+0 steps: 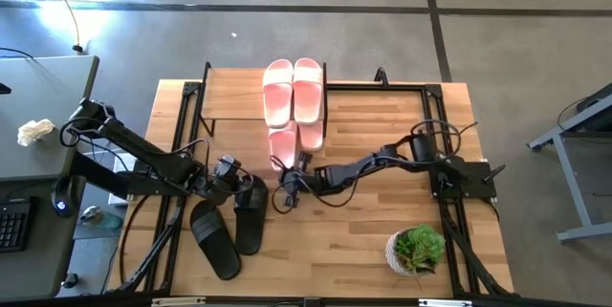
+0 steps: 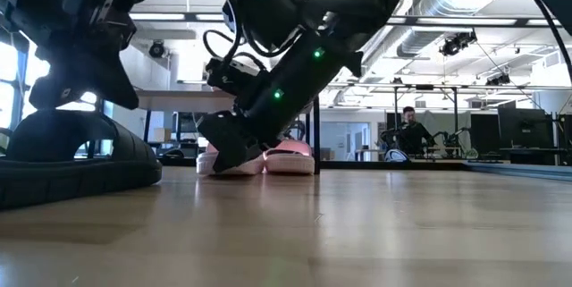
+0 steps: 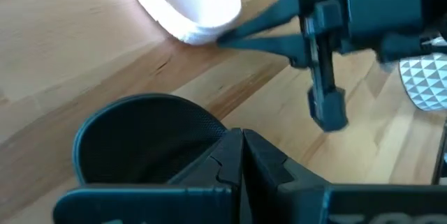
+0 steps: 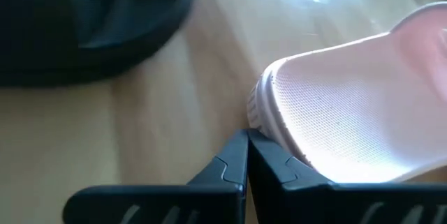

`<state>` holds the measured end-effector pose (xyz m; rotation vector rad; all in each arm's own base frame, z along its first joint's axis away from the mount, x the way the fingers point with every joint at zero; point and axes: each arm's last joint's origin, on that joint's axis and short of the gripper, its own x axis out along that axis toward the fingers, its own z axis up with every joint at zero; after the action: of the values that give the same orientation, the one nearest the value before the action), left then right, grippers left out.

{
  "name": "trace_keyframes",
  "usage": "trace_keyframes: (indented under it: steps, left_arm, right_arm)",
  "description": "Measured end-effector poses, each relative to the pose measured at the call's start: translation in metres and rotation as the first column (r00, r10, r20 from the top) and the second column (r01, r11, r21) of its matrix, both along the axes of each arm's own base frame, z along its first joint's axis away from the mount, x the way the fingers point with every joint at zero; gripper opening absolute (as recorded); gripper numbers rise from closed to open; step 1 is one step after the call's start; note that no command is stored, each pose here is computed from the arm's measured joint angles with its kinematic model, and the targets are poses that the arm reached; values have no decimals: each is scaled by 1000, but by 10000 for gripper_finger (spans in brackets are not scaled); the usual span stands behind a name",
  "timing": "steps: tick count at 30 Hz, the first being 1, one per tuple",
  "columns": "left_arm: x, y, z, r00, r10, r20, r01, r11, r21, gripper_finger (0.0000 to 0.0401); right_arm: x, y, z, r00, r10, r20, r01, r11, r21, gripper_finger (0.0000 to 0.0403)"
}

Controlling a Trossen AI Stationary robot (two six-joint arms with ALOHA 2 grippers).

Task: Pick and place slides into the shelf
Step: Put the pink slide under the shelf

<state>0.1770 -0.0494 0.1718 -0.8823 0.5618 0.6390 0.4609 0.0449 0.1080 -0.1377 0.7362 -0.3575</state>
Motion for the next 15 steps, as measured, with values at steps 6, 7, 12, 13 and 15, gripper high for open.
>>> trace_keyframes:
  steps: [6,7,12,13,15]
  left_arm:
    - [0,0,0,1000,3,1,-3,1000,2,0]
    - [0,0,0,1000,4,1,-4,1000,2,0]
    - [0,0,0,1000,6,2,-6,1000,4,1]
    - [0,0,0,1000,6,2,-6,1000,4,0]
    - [0,0,0,1000,5,2,-5,1000,4,0]
  right_arm:
    - [2,-22,0,999,-48,4,48,999,-1,0]
    - [2,-25,0,998,-56,6,56,998,-1,0]
    - [3,-43,1,996,-94,8,94,996,0,0]
    - [3,-46,1,995,-99,8,99,995,-1,0]
    - [3,-51,1,994,-110,8,110,994,0,0]
